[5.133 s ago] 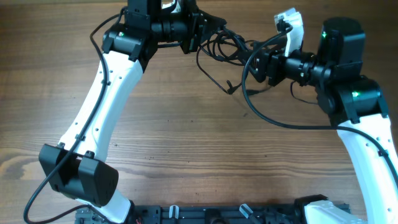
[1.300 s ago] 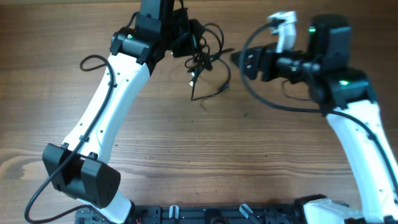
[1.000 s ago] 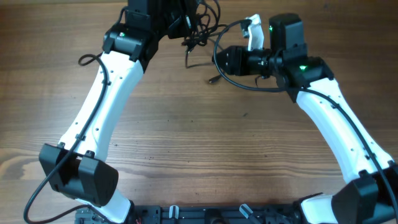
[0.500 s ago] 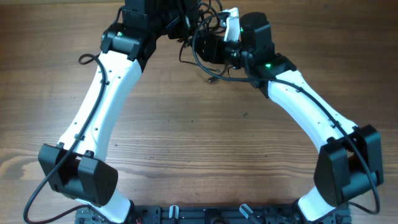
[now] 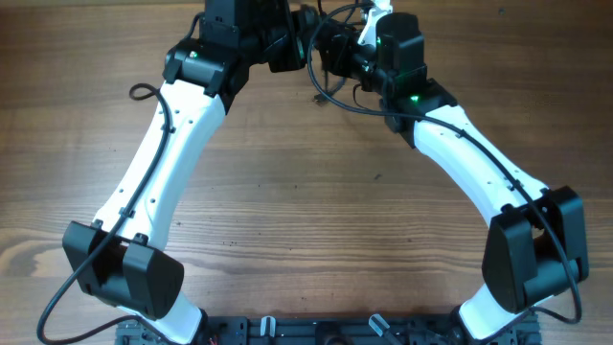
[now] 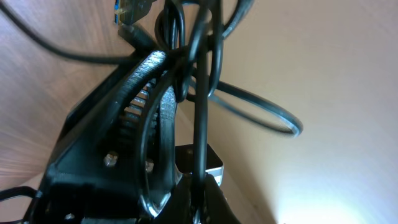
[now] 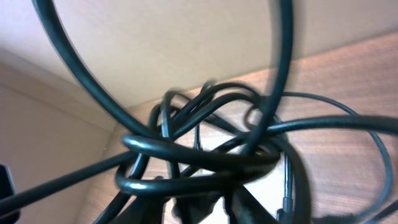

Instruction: Untangle cables

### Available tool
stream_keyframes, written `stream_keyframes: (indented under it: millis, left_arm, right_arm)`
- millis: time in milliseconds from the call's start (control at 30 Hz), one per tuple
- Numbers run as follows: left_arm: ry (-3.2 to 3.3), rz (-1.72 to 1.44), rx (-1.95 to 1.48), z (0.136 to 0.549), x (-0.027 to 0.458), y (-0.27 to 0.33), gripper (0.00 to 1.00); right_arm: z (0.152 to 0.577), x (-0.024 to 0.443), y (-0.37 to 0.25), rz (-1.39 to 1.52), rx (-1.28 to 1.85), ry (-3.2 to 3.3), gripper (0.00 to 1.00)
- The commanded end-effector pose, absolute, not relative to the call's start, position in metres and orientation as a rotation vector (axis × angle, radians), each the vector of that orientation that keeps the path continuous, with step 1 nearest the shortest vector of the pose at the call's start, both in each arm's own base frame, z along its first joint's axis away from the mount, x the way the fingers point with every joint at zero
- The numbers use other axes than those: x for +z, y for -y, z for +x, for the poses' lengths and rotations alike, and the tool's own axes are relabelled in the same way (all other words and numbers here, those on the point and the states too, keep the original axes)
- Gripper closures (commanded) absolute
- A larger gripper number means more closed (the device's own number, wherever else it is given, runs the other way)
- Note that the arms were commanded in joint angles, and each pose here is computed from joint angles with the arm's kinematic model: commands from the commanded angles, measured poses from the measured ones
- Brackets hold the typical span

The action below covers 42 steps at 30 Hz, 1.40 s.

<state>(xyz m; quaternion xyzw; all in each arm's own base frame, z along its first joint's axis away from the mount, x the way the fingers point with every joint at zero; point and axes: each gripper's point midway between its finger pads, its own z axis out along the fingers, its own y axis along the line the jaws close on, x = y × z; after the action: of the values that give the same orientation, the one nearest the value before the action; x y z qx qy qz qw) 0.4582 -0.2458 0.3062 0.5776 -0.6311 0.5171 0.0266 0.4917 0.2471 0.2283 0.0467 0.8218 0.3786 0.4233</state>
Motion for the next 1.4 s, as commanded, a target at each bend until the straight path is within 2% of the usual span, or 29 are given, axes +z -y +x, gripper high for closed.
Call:
stream_keyframes:
  millis: [0, 33, 133, 200, 267, 333, 500, 633, 700, 767, 833, 933, 967, 1000, 1033, 1067, 1100, 1167, 1267, 1367]
  left_arm:
    - [1.881, 1.869, 1.489, 0.446, 0.299, 0.243, 0.96]
    - [1.916, 1.894, 1.464, 0.446, 0.293, 0.239, 0.96]
    - [2.063, 2.023, 1.306, 0.441, 0.265, 0.215, 0.96]
    - [2.271, 2.111, 1.093, 0.431, 0.24, 0.187, 0.96]
    - [2.461, 2.065, 0.988, 0.427, 0.232, 0.173, 0.92]
    - [2.733, 1.897, 0.884, 0.424, 0.227, 0.163, 0.93]
    - [3.277, 1.14, 0.773, 0.423, 0.227, 0.167, 0.93]
    - [3.355, 0.691, 0.807, 0.417, 0.218, 0.186, 0.96]
    - [3.33, 0.483, 0.842, 0.413, 0.205, 0.202, 0.96]
    - [3.314, 0.317, 0.874, 0.409, 0.197, 0.215, 0.96]
    - [3.347, 0.117, 0.861, 0.405, 0.195, 0.225, 0.96]
    - [3.368, 0.005, 0.838, 0.402, 0.195, 0.229, 0.96]
    - [3.387, 0.021, 0.802, 0.405, 0.193, 0.224, 0.96]
    - [3.433, 0.061, 0.715, 0.41, 0.191, 0.213, 0.96]
    - [3.479, 0.103, 0.619, 0.417, 0.189, 0.2, 0.96]
    - [3.505, 0.133, 0.555, 0.42, 0.188, 0.191, 0.96]
    - [3.51, 0.155, 0.537, 0.422, 0.188, 0.186, 0.96]
    - [3.495, 0.169, 0.553, 0.422, 0.187, 0.184, 0.96]
    - [3.48, 0.116, 0.584, 0.416, 0.187, 0.195, 0.96]
    - [3.383, -0.176, 0.771, 0.397, 0.191, 0.227, 0.96]
  right_arm:
    - [0.497, 0.21, -0.23, 0.179, 0.88, -2.114, 0.81]
    - [0.491, 0.201, -0.23, 0.161, 0.865, -2.156, 0.87]
    - [0.465, 0.179, -0.241, -0.007, 0.899, -2.287, 0.96]
    - [0.441, 0.16, -0.243, -0.078, 0.913, -2.406, 0.96]
    - [0.424, 0.152, -0.244, -0.153, 0.932, -2.469, 0.96]
    - [0.402, 0.152, -0.243, -0.235, 0.949, -2.53, 0.96]
    - [0.328, 0.166, -0.21, -0.422, 0.82, -2.732, 0.96]
    - [0.29, 0.153, -0.187, -0.383, 0.697, -2.932, 0.96]
    - [0.274, 0.164, -0.179, -0.45, 0.668, -2.99, 0.96]
    - [0.265, 0.181, -0.162, -0.465, 0.532, -3.049, 0.96]
    - [0.274, 0.196, -0.157, -0.478, 0.468, -3.005, 0.92]
    - [0.287, 0.176, -0.169, -0.49, 0.472, -3.025, 0.91]
    - [0.294, 0.15, -0.179, -0.518, 0.452, -3.079, 0.92]
    - [0.302, 0.133, -0.183, -0.501, 0.443, -3.107, 0.9]
    - [0.312, 0.117, -0.186, -0.45, 0.442, -3.128, 0.76]
    - [0.319, 0.106, -0.186, -0.403, 0.44, -3.141, 0.57]
    - [0.324, 0.102, -0.185, -0.362, 0.447, -3.145, 0.48]
    - [0.329, 0.114, -0.184, -0.337, 0.498, -3.119, 0.43]
    - [0.338, 0.173, -0.173, -0.306, 0.528, -2.975, 0.4]
    - [0.323, 0.233, -0.15, -0.258, 0.542, -2.833, 0.28]
